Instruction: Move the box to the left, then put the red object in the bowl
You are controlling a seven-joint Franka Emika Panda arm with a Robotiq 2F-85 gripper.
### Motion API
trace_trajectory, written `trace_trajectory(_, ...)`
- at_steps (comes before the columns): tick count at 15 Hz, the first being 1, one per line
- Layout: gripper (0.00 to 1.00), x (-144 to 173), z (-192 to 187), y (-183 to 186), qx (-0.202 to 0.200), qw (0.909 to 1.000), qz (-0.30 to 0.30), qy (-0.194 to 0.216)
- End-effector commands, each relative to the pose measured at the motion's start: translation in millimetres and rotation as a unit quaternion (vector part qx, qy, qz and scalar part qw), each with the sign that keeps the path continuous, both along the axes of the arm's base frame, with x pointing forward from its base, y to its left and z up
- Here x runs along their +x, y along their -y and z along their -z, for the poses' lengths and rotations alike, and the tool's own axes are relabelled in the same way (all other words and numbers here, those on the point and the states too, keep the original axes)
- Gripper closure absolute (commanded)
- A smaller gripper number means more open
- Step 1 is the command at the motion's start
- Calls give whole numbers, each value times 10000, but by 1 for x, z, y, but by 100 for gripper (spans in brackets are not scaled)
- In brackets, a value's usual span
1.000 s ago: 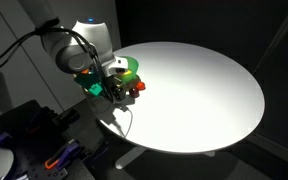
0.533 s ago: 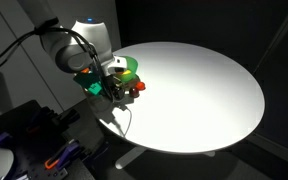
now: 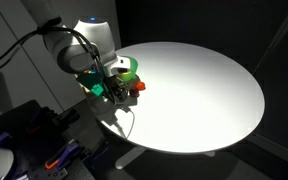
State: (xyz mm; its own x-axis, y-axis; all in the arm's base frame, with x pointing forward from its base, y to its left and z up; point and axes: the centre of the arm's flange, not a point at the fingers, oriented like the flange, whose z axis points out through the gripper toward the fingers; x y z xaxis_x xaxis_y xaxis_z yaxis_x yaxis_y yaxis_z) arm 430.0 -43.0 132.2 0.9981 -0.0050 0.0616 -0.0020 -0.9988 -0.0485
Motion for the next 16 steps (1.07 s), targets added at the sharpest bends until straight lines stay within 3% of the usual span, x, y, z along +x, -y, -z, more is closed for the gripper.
trace_trajectory(1,0,4,-10,15,-13,9997,231,-40)
trace_trajectory(9,0,23,-14,37,-14,9983,587,-45)
trace_trajectory(16,0,48,-21,42,161,9959,816,-342)
